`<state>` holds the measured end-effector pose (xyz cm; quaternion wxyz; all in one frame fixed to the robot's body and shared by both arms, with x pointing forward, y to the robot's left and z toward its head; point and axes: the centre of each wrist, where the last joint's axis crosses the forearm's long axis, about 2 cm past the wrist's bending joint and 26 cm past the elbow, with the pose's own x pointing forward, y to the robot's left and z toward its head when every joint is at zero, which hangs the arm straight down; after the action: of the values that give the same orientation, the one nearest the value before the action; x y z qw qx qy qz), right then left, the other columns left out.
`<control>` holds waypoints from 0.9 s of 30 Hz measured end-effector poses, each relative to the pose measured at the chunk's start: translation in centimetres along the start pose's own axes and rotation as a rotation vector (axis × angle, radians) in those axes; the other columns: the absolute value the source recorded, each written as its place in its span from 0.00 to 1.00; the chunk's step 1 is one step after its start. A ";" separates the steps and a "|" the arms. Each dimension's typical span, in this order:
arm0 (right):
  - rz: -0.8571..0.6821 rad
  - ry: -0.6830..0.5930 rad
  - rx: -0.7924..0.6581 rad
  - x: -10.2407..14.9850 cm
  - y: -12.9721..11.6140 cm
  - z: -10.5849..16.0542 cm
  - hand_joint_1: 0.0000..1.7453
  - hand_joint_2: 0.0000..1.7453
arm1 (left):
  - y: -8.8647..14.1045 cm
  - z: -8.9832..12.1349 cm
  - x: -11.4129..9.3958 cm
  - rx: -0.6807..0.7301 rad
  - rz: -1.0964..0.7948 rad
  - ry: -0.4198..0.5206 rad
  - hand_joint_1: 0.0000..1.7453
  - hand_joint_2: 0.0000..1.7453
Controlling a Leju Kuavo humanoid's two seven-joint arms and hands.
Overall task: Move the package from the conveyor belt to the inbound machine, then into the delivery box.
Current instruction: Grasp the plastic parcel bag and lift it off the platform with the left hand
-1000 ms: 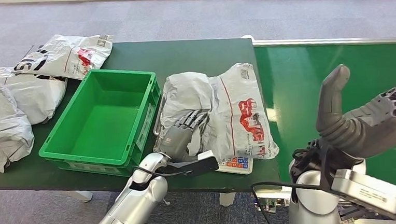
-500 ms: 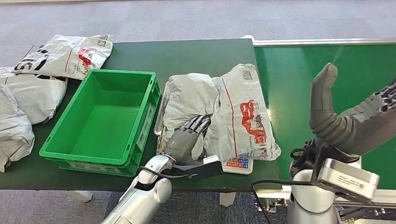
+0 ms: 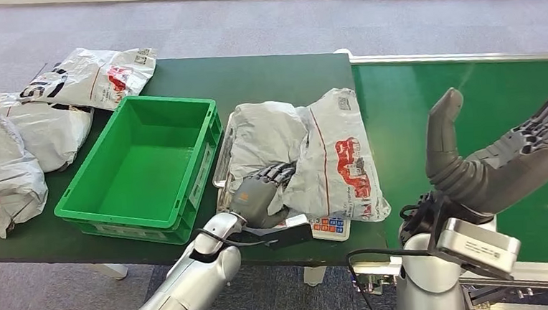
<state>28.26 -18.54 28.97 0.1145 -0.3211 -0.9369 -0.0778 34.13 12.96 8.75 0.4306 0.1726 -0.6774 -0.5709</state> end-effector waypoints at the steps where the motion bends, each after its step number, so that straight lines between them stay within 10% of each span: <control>1: 0.001 0.000 0.001 0.0 0.0 0.0 0.00 1.00 | 0.0 0.0 0.0 0.002 0.003 -0.002 1.00 1.00; 27: 0.005 0.014 0.021 -0.2 0.3 0.4 0.00 1.00 | 1.1 -0.6 0.6 0.059 0.030 -0.041 1.00 1.00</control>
<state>28.51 -18.36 28.55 0.1245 -0.3218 -0.9360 -0.0701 34.51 12.45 10.03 0.4198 0.1632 -0.7053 -0.5475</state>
